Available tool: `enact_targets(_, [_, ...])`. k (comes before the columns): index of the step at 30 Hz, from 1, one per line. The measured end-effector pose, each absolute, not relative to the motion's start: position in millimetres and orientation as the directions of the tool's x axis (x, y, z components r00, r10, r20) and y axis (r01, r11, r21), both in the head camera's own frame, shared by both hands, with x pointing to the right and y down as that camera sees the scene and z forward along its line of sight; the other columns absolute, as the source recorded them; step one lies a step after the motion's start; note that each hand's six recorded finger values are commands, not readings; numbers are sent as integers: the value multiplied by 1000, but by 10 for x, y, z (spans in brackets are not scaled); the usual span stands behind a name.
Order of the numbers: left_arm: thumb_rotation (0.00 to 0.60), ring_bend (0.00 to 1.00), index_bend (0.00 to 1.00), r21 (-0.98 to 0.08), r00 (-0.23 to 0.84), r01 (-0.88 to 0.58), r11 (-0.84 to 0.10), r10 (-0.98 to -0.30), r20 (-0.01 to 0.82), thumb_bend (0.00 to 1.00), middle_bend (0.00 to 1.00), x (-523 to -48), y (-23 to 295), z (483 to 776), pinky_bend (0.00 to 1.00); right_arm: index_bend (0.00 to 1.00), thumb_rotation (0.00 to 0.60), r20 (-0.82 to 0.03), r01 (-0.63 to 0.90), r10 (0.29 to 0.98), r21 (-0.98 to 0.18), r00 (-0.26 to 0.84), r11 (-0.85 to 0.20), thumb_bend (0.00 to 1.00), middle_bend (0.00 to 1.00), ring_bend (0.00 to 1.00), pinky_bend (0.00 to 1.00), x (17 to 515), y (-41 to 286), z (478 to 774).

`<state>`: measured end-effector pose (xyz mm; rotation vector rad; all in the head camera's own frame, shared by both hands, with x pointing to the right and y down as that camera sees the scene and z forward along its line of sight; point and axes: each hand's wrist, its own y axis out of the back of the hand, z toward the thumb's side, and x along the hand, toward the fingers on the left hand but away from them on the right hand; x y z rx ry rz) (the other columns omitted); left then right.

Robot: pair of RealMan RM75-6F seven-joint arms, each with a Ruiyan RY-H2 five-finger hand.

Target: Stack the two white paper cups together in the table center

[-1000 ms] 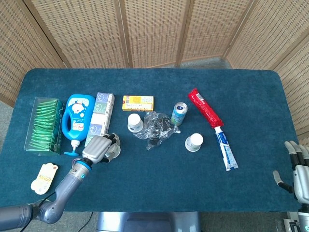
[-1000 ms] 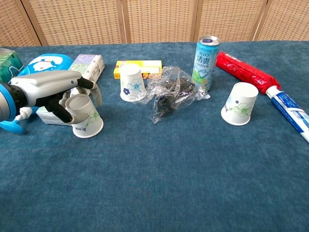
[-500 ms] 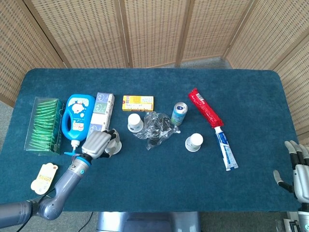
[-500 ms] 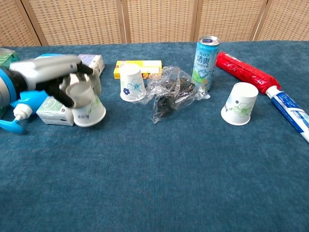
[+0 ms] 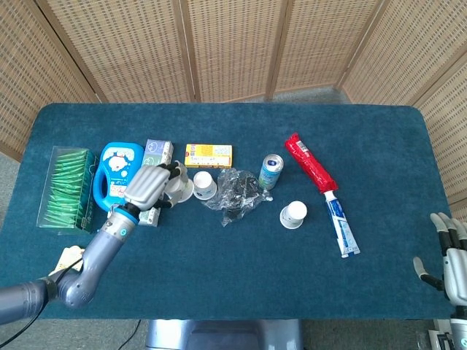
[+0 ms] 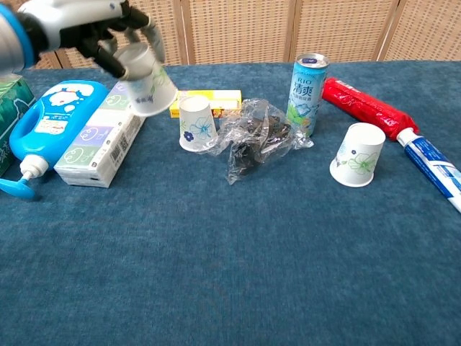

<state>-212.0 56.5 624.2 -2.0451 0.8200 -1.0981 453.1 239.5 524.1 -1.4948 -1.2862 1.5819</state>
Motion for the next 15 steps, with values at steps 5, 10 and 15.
enact_targets(5, [600, 382, 406, -785, 458, -217, -580, -771, 443, 471, 329, -2007, 454, 6285, 645, 0, 600, -376, 186, 907, -921, -190, -343, 376, 0, 0, 0, 4550, 2405, 5223])
enact_targets(10, [600, 377, 403, -777, 460, -220, -589, -766, 450, 471, 327, -1900, 382, 6379, 642, 0, 600, -375, 187, 906, -921, -198, -341, 374, 0, 0, 0, 4575, 2413, 5216])
enact_targets(15, [600, 375, 403, -773, 458, -207, -600, -757, 465, 470, 326, -1836, 349, 6486, 639, 0, 600, -374, 185, 904, -922, -207, -339, 377, 0, 0, 0, 4607, 2417, 5201])
